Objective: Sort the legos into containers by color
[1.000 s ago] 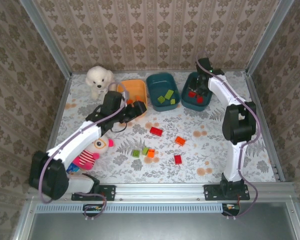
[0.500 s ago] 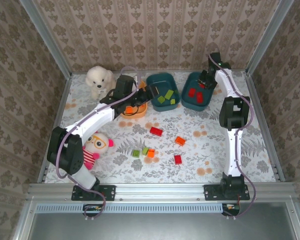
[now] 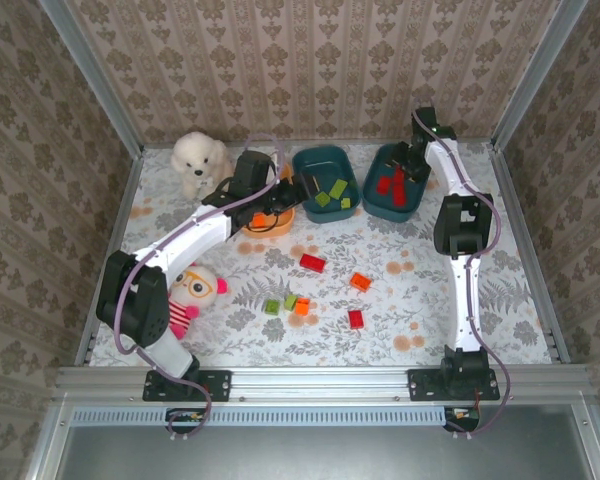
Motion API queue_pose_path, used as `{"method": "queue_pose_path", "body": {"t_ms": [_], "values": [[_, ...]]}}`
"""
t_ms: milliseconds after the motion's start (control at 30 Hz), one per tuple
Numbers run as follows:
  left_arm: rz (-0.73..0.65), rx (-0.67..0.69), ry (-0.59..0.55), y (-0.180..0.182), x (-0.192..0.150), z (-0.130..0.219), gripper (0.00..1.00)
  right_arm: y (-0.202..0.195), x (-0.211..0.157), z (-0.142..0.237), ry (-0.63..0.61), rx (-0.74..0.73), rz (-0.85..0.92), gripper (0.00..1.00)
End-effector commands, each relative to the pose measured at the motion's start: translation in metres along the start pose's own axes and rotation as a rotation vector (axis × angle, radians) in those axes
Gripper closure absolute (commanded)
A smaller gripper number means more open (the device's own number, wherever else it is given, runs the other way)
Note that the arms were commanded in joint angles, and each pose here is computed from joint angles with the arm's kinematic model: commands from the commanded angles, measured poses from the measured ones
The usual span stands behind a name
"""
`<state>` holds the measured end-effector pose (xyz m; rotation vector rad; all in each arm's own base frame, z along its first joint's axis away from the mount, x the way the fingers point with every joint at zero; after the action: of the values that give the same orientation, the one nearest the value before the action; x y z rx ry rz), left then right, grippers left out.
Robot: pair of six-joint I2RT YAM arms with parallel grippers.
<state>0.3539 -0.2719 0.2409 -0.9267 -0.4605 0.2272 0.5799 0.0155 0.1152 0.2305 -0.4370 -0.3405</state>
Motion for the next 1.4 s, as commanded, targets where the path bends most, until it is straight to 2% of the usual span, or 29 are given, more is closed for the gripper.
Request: {"method": "queue_pose_path", "body": {"t_ms": [0, 100, 233, 367, 533, 733, 900, 1000, 1100, 1200, 1367], "values": [[-0.046, -0.01, 0.017, -0.011, -0.003, 0.01, 0.27, 0.039, 0.02, 0.077, -0.138, 0.081, 0.073, 0.32], [-0.052, 0.016, 0.033, -0.006, -0.008, 0.014, 0.27, 0.061, 0.012, 0.113, -0.214, 0.135, 0.122, 0.31], [-0.062, 0.069, 0.072, 0.006, -0.019, 0.019, 0.27, 0.086, -0.022, 0.16, -0.345, 0.274, 0.169, 0.3], [-0.086, 0.119, 0.135, 0.02, -0.038, 0.023, 0.28, 0.096, -0.085, 0.193, -0.429, 0.399, 0.235, 0.28], [-0.144, 0.202, 0.227, 0.038, -0.07, 0.03, 0.29, 0.095, -0.179, 0.229, -0.42, 0.511, 0.358, 0.27], [-0.209, 0.296, 0.291, 0.056, -0.101, 0.04, 0.3, 0.07, -0.269, 0.252, -0.346, 0.634, 0.385, 0.23], [-0.279, 0.382, 0.37, 0.075, -0.13, 0.043, 0.32, 0.056, -0.333, 0.249, -0.178, 0.748, 0.42, 0.23], [-0.312, 0.444, 0.421, 0.087, -0.147, 0.044, 0.34, 0.052, -0.359, 0.25, -0.123, 0.796, 0.444, 0.23], [-0.299, 0.487, 0.444, 0.099, -0.157, 0.046, 0.38, 0.05, -0.372, 0.252, -0.102, 0.814, 0.492, 0.22], [-0.263, 0.558, 0.42, 0.11, -0.16, 0.057, 0.39, 0.051, -0.374, 0.252, -0.072, 0.812, 0.538, 0.21], [-0.145, 0.643, 0.383, 0.133, -0.169, 0.077, 0.34, 0.06, -0.378, 0.244, -0.006, 0.822, 0.559, 0.22]]}}
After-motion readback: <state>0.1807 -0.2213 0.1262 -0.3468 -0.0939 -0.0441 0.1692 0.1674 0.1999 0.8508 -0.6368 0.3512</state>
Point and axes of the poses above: each hand's point on the last joint's axis, 136 mm out from that joint toward the fingers, its own z axis back along the fingers, its own y axis along the line the jaws close on, x = y × z, the point moved 5 cm from there along z, back along the fingers, and after that the axes turned 11 degrees about z, right-handed, at the moved point
